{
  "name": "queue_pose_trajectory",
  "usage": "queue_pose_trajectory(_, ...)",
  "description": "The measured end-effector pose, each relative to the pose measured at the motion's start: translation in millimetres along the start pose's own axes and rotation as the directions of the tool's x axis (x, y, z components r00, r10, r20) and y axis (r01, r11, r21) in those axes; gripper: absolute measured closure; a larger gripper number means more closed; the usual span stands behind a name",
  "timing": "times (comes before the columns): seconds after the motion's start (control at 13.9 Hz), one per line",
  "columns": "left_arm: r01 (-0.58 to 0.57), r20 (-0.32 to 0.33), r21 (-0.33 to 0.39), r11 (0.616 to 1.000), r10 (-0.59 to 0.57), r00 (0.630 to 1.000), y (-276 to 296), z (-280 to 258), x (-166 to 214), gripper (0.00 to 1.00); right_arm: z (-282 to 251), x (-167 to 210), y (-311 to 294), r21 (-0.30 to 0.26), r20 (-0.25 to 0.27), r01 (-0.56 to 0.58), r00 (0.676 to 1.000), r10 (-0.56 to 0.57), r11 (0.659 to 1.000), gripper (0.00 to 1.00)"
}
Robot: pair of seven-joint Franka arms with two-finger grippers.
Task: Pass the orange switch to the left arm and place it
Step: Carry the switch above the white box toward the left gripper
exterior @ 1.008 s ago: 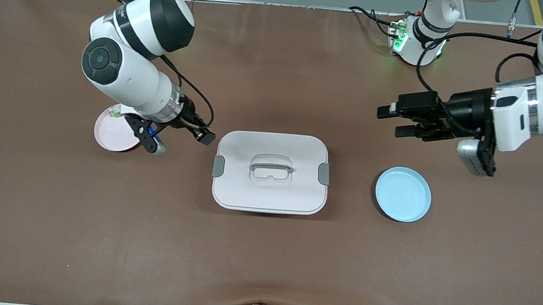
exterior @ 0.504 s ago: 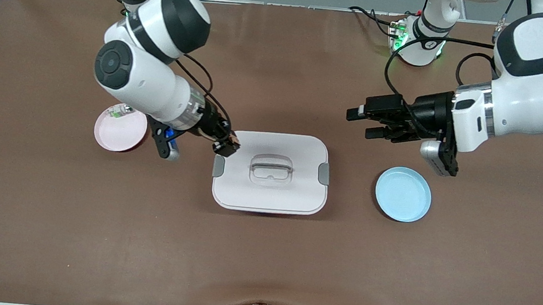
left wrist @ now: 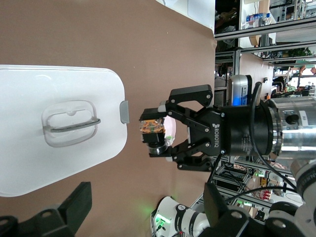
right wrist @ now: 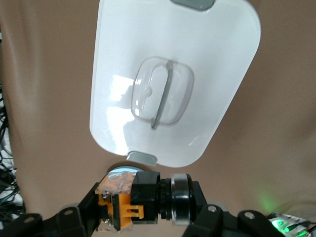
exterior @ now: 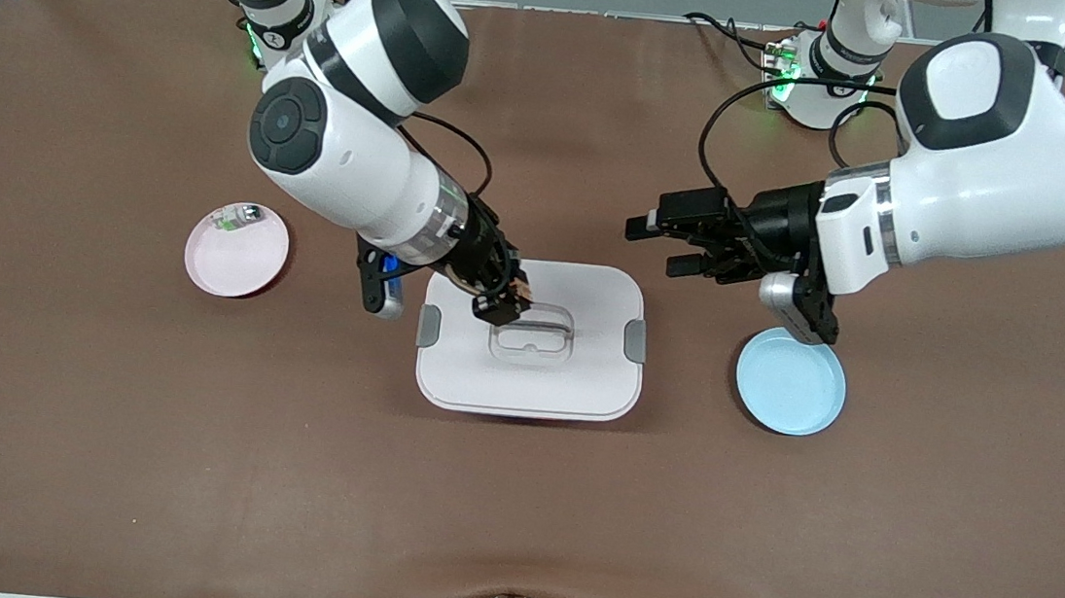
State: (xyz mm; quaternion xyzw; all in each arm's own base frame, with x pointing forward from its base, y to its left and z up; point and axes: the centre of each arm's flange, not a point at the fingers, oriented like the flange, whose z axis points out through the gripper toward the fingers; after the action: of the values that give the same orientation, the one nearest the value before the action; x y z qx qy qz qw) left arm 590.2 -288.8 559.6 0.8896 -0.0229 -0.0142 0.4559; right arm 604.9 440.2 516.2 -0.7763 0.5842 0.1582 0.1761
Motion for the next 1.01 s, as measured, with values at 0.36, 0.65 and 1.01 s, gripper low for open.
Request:
queue_pose_trajectory(0.36,0.015,0.015,-0.050,0.999,-0.014,1.000,-17.6,35.5,9.9,0.00,-5.2,-25.1,-5.7,0.075,0.049,-0.076,0.996,0.072,0.994,0.28)
queue_pose_trajectory(0.65,0.021,0.020,-0.098,0.995,-0.019,1.000,-33.2,49.5,18.1,0.00,-16.5,-34.3,-7.6,0.104,0.088,-0.149,0.986,0.140,0.983,0.28)
queue_pose_trajectory(1.01,0.020,-0.005,-0.096,0.995,-0.020,1.000,-30.1,58.8,17.0,0.00,-17.3,-40.5,-6.0,0.092,0.117,-0.216,0.972,0.204,0.972,0.28)
